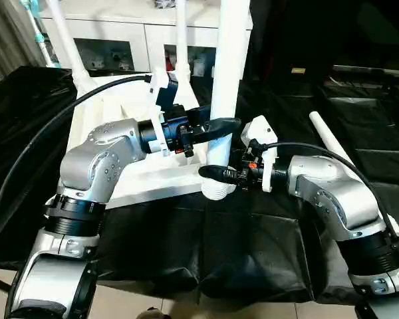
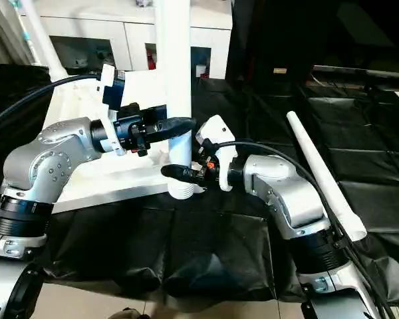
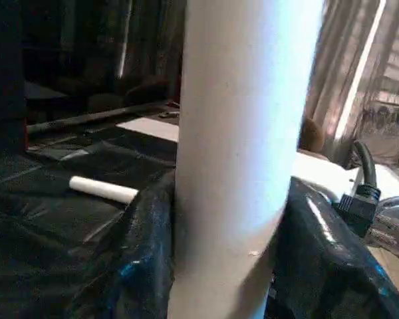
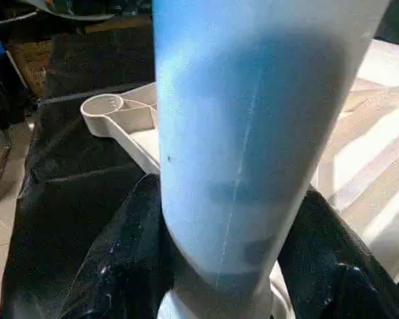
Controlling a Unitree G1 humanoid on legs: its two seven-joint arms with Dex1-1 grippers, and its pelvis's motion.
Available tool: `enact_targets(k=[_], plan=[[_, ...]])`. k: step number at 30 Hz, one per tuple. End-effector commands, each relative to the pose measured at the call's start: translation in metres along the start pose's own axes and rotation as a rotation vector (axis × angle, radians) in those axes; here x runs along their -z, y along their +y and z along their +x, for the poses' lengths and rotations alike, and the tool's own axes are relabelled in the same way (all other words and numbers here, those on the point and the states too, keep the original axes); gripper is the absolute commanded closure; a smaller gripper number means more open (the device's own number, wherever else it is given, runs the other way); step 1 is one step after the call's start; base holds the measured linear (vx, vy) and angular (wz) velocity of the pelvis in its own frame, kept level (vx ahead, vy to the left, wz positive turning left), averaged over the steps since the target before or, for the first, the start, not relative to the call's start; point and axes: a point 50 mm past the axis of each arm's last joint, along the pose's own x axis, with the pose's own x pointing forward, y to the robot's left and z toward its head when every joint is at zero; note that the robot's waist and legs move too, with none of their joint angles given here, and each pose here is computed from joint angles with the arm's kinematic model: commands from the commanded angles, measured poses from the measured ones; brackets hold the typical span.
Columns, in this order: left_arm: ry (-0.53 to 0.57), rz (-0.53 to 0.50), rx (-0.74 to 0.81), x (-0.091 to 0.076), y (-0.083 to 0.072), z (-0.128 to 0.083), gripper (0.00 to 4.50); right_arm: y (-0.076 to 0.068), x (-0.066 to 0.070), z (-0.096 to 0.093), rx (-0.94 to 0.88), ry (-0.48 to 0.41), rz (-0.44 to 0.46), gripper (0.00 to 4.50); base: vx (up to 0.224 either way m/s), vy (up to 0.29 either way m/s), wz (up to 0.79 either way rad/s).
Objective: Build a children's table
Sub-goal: Insert table leg to table base
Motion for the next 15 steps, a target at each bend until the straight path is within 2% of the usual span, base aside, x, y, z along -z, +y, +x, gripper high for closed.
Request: enact_targets(k=[1,3,6,11,13,15], plan=[[-0.012,0.006,-0.027,-0.007,0.003,0.000,1.75,0.002,0.003,0.000,-0.001,-0.004,0.018,2.64,0.000,0.000,0.00],[-0.003,-0.001,-0.025,-0.006,0.003,-0.001,1.46,0.001,0.003,0.000,0.013,-0.014,0.025,2.64,0.000,0.000,0.00],[0.007,-0.001,-0.026,-0.005,0.003,-0.003,1.28,-0.001,0.002,0.000,0.031,-0.031,0.032,2.64,0.000,0.000,0.00],[-0.040,0.034,-0.127,-0.009,0.018,-0.015,0.88,-0.008,-0.003,-0.006,0.104,-0.082,0.051,2.64,0.000,0.000,0.00],[-0.084,0.046,-0.137,-0.010,0.021,-0.020,0.65,-0.017,-0.002,-0.011,0.204,-0.103,0.051,2.64,0.000,0.000,0.00],[-0.078,0.041,-0.120,-0.006,0.020,-0.023,0.55,-0.024,0.000,-0.014,0.274,-0.108,0.058,2.64,0.000,0.000,0.00]])
